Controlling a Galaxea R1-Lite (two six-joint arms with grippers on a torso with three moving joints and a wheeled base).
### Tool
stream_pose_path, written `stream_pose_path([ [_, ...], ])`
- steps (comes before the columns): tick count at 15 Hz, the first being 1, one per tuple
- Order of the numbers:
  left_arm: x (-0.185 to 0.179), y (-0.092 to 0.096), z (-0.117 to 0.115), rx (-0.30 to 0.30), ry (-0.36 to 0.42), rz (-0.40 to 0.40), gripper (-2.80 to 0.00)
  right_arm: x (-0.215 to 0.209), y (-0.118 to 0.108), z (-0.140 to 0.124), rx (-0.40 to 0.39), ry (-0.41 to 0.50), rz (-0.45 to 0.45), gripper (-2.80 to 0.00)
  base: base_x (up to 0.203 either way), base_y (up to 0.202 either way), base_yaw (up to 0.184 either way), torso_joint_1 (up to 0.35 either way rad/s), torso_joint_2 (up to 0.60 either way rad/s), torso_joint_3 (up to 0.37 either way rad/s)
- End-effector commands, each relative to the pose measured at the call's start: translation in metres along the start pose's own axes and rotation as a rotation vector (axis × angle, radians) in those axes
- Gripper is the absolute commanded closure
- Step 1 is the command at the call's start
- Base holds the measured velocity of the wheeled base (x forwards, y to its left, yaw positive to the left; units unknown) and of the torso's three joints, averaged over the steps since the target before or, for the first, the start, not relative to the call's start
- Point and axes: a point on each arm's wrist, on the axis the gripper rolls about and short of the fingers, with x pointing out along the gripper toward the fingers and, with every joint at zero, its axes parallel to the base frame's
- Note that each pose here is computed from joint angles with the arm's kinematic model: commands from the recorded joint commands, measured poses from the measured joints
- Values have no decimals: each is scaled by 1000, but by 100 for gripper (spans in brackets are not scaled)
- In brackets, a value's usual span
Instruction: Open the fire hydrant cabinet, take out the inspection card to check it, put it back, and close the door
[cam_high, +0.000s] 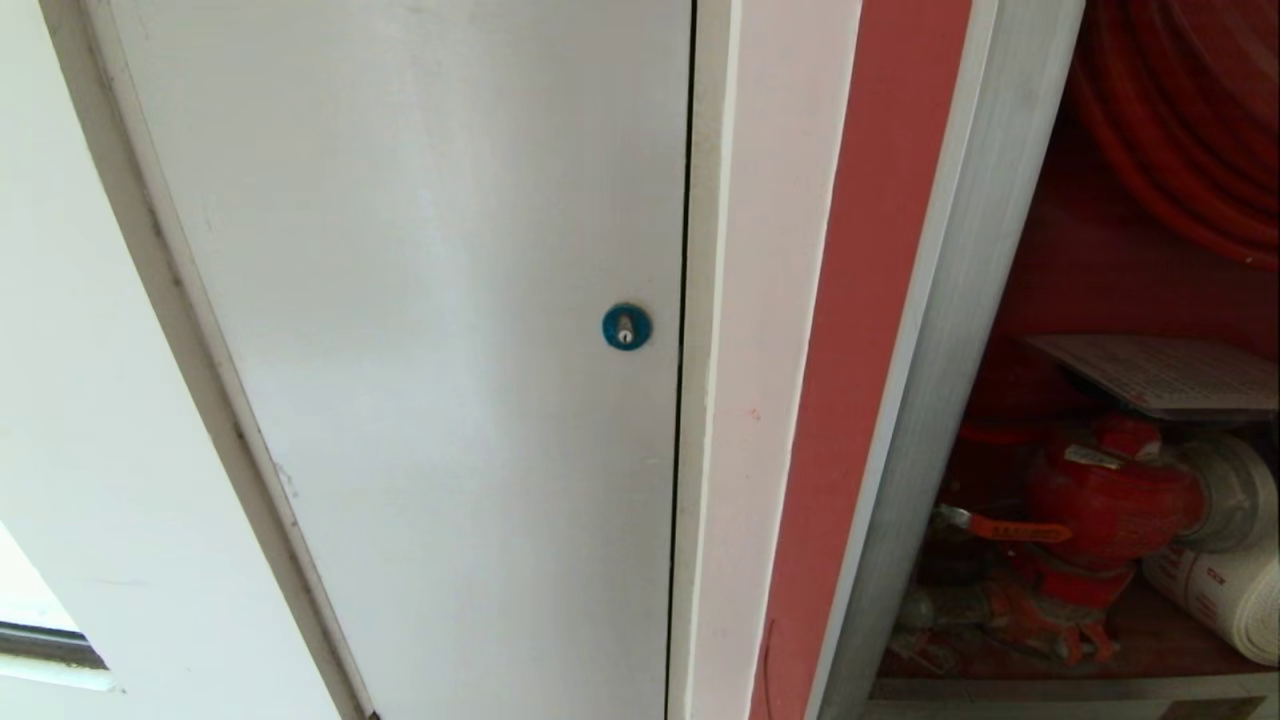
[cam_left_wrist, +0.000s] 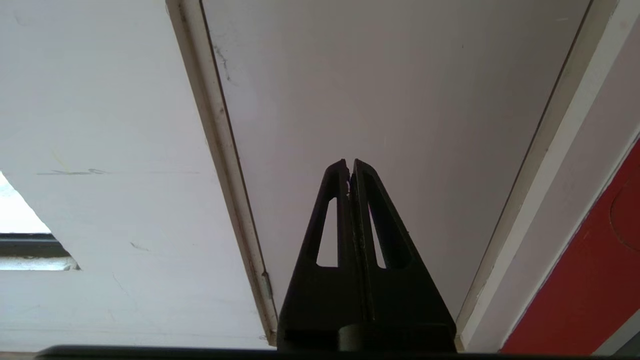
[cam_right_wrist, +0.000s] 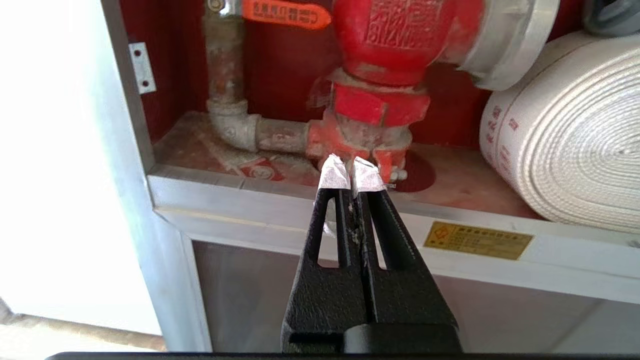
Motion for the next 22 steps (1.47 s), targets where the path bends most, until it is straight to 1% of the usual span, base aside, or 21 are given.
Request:
stream_pose_path([
  [1, 0, 0, 0, 0, 0, 0, 0, 0, 0, -1, 9, 4, 1, 0, 0, 0, 0, 0, 0, 0],
  [4, 0, 0, 0, 0, 0, 0, 0, 0, 0, -1, 42, 2, -1, 0, 0, 0, 0, 0, 0, 0],
  [22, 0, 0, 0, 0, 0, 0, 0, 0, 0, -1, 43, 2, 0, 0, 0, 0, 0, 0, 0, 0],
])
